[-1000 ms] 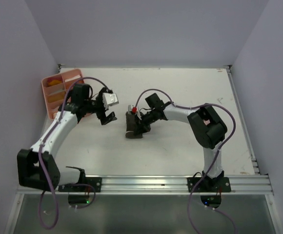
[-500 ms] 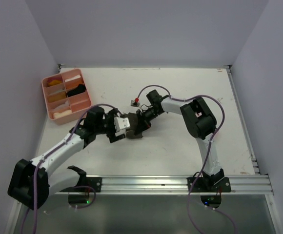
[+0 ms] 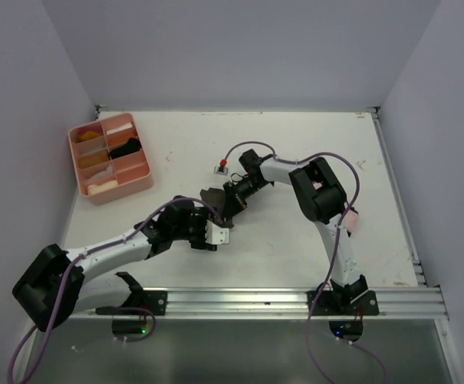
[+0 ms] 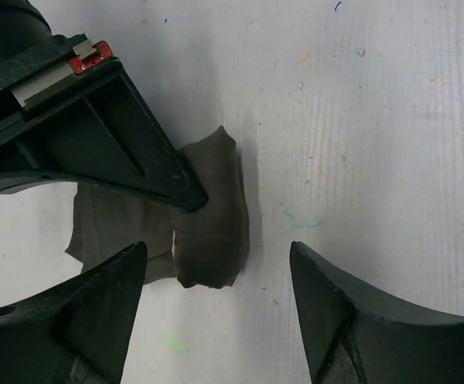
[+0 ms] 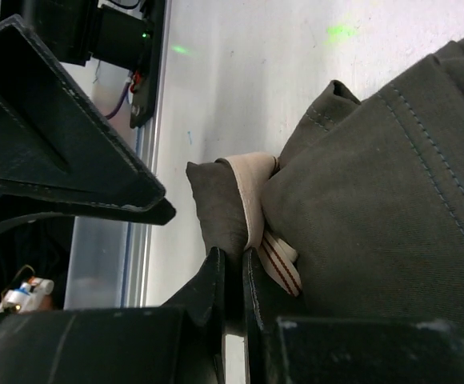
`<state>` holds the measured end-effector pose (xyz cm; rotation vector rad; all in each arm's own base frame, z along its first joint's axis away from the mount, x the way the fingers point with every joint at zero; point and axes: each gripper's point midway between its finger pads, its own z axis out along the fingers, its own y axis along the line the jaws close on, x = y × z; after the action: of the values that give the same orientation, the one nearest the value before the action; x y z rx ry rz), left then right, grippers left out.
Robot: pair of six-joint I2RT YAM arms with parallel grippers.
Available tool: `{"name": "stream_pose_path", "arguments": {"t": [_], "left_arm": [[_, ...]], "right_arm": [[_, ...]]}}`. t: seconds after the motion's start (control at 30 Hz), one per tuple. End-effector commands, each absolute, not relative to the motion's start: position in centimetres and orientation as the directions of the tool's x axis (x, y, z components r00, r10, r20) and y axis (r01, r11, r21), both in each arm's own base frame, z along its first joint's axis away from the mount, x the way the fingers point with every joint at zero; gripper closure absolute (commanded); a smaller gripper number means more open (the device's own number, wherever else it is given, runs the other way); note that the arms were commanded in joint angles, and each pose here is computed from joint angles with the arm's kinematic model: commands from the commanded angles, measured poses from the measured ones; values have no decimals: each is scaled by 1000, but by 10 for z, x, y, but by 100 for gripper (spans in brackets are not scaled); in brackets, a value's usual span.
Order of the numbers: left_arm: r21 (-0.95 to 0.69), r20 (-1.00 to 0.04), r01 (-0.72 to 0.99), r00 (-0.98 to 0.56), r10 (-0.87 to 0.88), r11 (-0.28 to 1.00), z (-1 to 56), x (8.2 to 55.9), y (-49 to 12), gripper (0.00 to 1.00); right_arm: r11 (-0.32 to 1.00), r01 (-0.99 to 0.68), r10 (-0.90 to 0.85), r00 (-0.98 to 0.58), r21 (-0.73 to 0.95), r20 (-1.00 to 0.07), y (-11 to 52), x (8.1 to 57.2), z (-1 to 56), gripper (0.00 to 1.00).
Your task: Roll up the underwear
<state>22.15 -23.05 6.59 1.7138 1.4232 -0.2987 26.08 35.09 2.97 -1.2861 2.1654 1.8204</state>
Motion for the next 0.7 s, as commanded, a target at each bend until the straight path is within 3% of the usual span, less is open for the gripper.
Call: {"name": "stream_pose_path", "arguments": {"t": [0.0,0.67], "left_arm": [[521,-648,853,367,667,36,72,235,-238,26],[573,-553,817,445,705,-66,49,241,-243,36]], "right_arm": [[145,-554,-640,-684,820,-350,331,248,-21,100],[271,-411,-587,-787,870,-189,333,251,-34,100]]}}
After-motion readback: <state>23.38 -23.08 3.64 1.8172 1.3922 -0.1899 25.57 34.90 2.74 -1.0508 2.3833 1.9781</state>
